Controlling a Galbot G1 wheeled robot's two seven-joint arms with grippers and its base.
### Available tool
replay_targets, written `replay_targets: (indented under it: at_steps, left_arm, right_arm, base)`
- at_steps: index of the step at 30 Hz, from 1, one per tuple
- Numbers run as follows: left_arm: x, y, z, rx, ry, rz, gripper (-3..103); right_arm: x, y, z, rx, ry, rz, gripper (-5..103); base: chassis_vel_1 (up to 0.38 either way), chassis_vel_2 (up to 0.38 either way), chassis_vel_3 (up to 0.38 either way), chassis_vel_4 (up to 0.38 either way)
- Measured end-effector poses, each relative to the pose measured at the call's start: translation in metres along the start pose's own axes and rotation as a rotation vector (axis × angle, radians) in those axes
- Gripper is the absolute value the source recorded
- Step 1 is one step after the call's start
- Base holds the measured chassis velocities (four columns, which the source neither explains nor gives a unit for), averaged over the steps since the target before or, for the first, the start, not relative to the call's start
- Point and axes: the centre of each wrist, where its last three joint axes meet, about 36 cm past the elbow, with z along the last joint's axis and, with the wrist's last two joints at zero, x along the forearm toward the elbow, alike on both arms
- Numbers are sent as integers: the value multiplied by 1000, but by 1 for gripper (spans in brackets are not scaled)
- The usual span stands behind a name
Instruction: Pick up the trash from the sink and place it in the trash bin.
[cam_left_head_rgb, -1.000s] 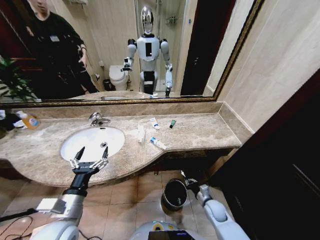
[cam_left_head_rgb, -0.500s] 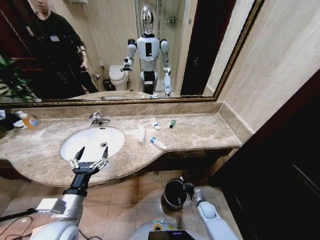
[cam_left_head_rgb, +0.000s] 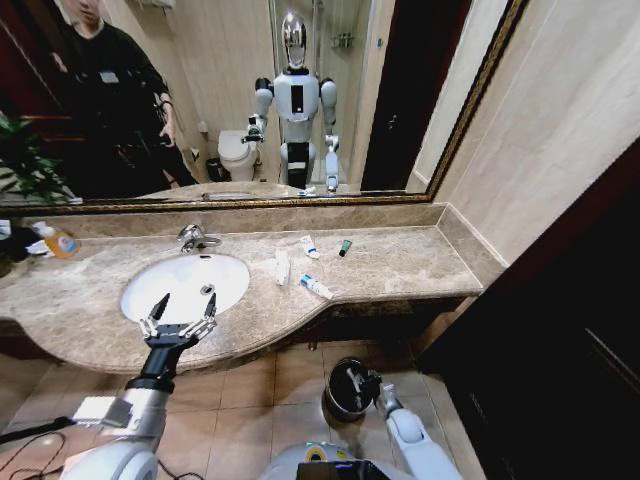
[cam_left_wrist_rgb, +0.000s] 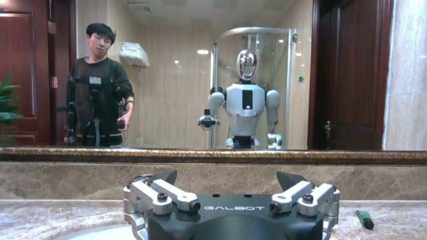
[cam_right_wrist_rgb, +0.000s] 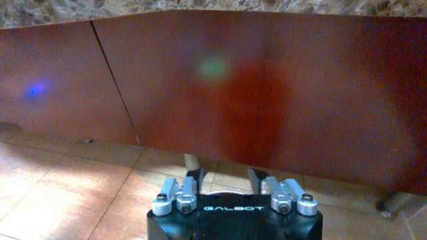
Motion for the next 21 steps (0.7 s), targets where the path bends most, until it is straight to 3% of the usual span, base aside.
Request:
replay_targets:
  at_steps: [2,5,12,21]
  left_arm:
    - [0,0,0,0,0,0,100]
    - [0,0,0,0,0,0,100]
    - [0,0,0,0,0,0,100]
    - [0,0,0,0,0,0,100]
  right_arm:
    - [1,1,1,0,1,-2,57]
    - [1,2,0,1,-2,-5,63]
    - [5,2,-4,6,-13,-16,95]
    - [23,-3,-22,-3,-74,15,100]
  base:
    - [0,0,0,0]
    - [0,0,0,0]
    - [0,0,0,0]
    - [0,0,0,0]
